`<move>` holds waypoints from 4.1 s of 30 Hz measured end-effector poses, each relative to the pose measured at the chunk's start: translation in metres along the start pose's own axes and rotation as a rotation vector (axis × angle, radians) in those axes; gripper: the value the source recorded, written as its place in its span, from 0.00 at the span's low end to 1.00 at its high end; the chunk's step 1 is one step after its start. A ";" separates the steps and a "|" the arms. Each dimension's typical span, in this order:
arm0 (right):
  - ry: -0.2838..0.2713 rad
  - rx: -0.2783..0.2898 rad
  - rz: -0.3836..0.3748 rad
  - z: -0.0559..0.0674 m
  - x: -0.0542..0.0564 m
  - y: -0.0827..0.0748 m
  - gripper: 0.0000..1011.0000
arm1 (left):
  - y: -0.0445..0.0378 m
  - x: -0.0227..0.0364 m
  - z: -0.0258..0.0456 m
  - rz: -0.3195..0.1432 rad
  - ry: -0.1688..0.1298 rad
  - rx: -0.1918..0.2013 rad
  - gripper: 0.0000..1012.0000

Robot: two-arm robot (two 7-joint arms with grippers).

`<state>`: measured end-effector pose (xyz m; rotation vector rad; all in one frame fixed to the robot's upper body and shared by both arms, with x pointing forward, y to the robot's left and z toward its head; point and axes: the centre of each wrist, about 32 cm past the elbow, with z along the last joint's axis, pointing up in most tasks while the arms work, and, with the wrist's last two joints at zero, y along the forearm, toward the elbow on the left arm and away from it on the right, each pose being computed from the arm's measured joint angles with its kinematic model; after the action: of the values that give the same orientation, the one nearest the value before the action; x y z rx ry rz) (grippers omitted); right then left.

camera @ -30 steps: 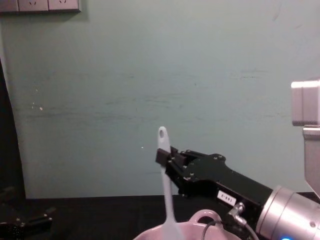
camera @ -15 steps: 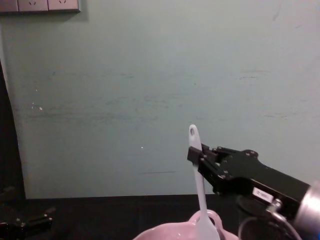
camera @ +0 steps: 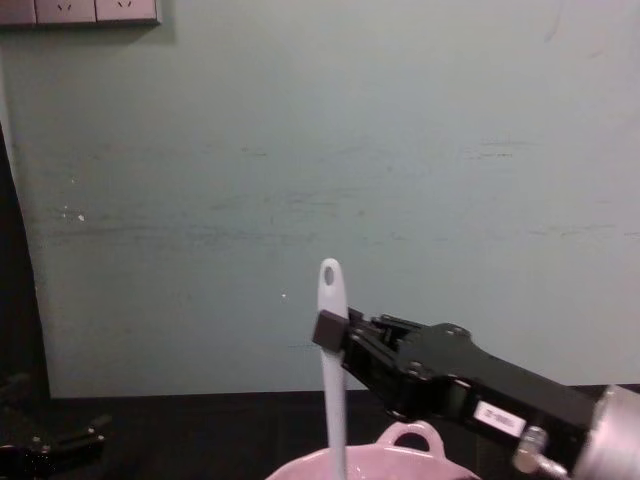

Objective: Use the one hand to pick up the spoon and stir the clear water in the bowl.

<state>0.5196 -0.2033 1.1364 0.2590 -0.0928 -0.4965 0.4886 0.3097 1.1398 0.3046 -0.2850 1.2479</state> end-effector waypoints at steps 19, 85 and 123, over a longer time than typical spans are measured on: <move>-0.223 0.029 -0.186 -0.016 0.031 0.014 0.11 | 0.0000 0.0000 0.0000 0.000 0.000 0.000 1.00; -0.006 0.011 0.005 -0.011 -0.002 0.004 0.11 | 0.0000 0.0000 0.0000 0.000 0.000 0.000 1.00; 0.026 -0.032 -0.111 -0.004 -0.008 0.002 0.11 | 0.0000 0.0000 0.0000 0.000 0.000 0.000 1.00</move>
<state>0.5135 -0.1970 1.1331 0.2406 -0.0448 -0.6044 0.4886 0.3097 1.1398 0.3045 -0.2851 1.2480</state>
